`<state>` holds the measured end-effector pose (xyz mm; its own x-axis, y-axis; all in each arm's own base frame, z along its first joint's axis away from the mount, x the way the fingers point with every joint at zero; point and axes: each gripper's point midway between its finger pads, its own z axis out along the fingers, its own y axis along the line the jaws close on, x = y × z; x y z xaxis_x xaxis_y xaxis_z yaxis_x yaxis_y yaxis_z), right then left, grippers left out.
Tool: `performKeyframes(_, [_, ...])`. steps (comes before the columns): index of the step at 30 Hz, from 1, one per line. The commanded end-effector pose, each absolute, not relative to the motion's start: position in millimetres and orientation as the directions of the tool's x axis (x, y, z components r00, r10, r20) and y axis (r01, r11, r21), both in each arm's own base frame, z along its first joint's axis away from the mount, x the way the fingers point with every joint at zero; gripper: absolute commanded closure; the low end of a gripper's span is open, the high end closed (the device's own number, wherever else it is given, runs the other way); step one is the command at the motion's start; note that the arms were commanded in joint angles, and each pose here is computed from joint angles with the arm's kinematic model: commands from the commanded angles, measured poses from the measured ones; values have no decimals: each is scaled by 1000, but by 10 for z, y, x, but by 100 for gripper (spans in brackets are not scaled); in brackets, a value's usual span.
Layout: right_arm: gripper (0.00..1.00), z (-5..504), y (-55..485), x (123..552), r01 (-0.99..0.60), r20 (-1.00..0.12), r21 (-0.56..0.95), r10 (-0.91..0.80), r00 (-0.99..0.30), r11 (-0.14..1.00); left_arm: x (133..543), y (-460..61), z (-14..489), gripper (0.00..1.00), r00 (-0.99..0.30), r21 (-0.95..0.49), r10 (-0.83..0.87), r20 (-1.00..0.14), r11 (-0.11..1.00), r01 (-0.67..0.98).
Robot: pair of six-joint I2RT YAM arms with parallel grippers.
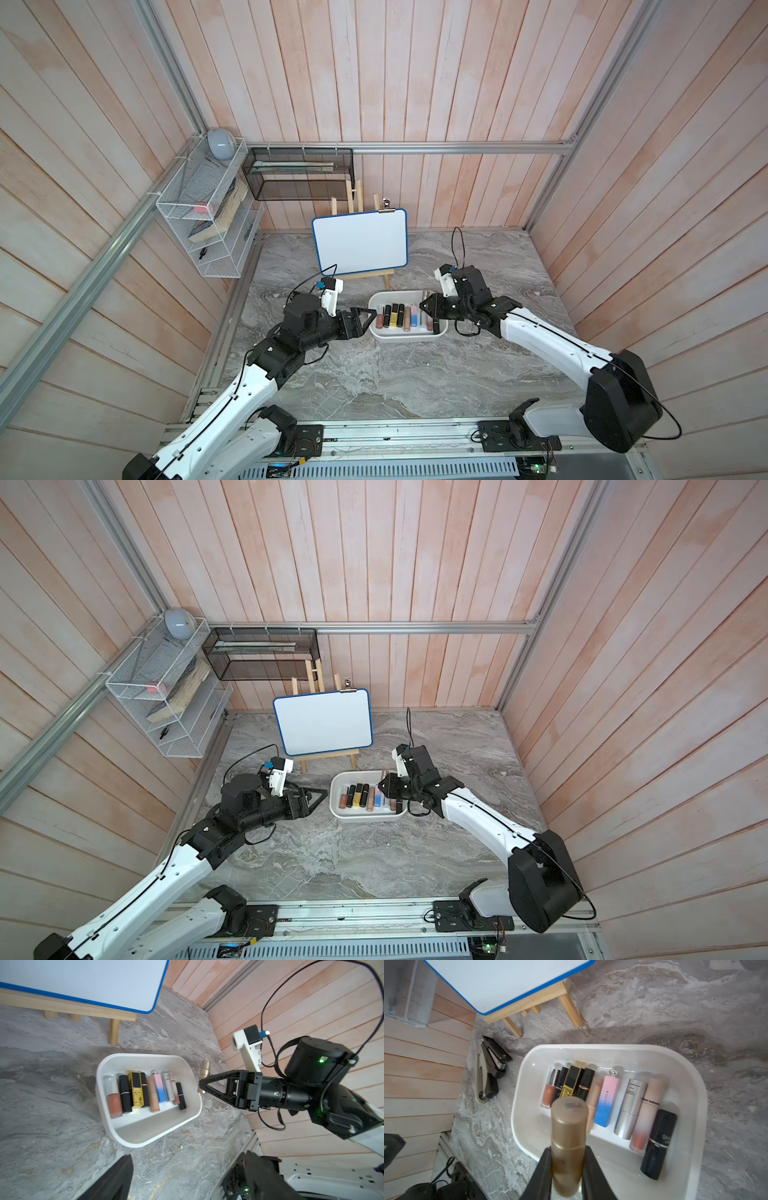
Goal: Put the lipstick into the storage box
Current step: Place the lipstick in the storage box.
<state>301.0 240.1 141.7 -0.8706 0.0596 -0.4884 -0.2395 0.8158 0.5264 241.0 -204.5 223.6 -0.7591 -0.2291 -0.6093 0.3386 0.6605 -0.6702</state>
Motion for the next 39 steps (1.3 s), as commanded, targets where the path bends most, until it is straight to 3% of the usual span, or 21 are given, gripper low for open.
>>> performKeyframes(1, [82,1250,2284,3051,-234,-482,430,3,-876,872,2390,-1822,2034,11,-760,-593,-211,-615,759,269])
performKeyframes(19, [79,683,2338,3152,-219,-369,358,-78,-926,908,2324,-1659,1762,10,-780,-540,-198,-594,816,204])
performKeyframes(39, [73,424,2381,3244,-209,-327,333,-95,-940,919,2320,-1618,1667,9,-787,-509,-176,-591,838,195])
